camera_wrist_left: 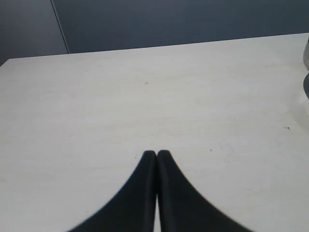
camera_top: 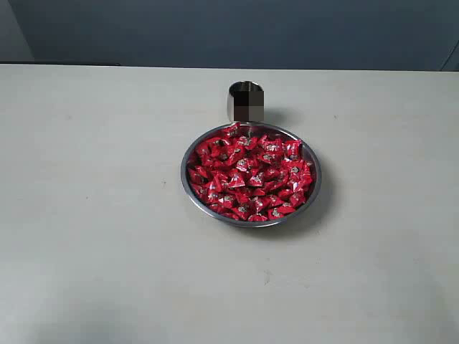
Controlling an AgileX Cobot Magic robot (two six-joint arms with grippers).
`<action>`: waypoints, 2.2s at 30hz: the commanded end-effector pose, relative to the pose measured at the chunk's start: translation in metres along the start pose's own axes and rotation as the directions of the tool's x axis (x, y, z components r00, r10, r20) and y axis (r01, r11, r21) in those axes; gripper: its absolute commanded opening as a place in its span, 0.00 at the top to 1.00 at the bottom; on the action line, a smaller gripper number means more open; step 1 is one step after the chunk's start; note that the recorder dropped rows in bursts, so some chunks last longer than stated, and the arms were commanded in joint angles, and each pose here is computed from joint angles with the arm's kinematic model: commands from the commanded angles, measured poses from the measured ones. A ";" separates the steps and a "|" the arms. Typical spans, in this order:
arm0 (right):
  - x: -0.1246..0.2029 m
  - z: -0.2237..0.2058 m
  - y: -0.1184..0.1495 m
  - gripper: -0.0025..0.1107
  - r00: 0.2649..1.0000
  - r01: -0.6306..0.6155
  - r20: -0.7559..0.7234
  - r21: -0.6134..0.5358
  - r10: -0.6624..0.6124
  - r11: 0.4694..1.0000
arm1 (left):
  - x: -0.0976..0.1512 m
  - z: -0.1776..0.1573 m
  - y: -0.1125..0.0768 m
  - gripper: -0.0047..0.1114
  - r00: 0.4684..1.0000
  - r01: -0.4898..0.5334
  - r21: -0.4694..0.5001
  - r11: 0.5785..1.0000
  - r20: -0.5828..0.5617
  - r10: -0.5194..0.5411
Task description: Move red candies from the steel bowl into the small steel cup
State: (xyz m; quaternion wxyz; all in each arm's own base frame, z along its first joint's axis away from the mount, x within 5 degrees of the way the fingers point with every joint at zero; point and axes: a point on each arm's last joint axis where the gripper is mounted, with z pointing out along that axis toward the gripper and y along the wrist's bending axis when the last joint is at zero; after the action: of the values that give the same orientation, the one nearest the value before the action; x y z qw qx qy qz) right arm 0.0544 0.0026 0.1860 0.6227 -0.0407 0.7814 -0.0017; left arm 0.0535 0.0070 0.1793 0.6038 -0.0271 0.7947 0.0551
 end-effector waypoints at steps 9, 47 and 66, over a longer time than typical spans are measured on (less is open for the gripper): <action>0.000 0.000 0.000 0.98 1.000 -0.003 0.009 0.006 0.003 1.000 | -0.003 -0.001 0.000 0.96 1.000 -0.002 0.006 1.000 0.019 0.002; -0.016 0.001 -0.001 0.98 1.000 -0.004 -0.025 0.004 0.004 1.000 | -0.003 -0.001 0.000 0.96 1.000 -0.002 0.006 1.000 0.019 0.002; -0.106 -0.013 -0.006 0.98 0.991 -0.005 0.131 0.012 0.004 1.000 | -0.003 -0.001 0.000 0.96 1.000 -0.002 0.006 1.000 0.019 0.002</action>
State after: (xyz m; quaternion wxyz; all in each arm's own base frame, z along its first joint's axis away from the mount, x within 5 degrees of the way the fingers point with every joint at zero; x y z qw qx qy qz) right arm 0.0613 0.0029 0.2861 0.6731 -0.0383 0.7386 -0.0017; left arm 0.0535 0.0070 0.1793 0.6038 -0.0271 0.7947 0.0551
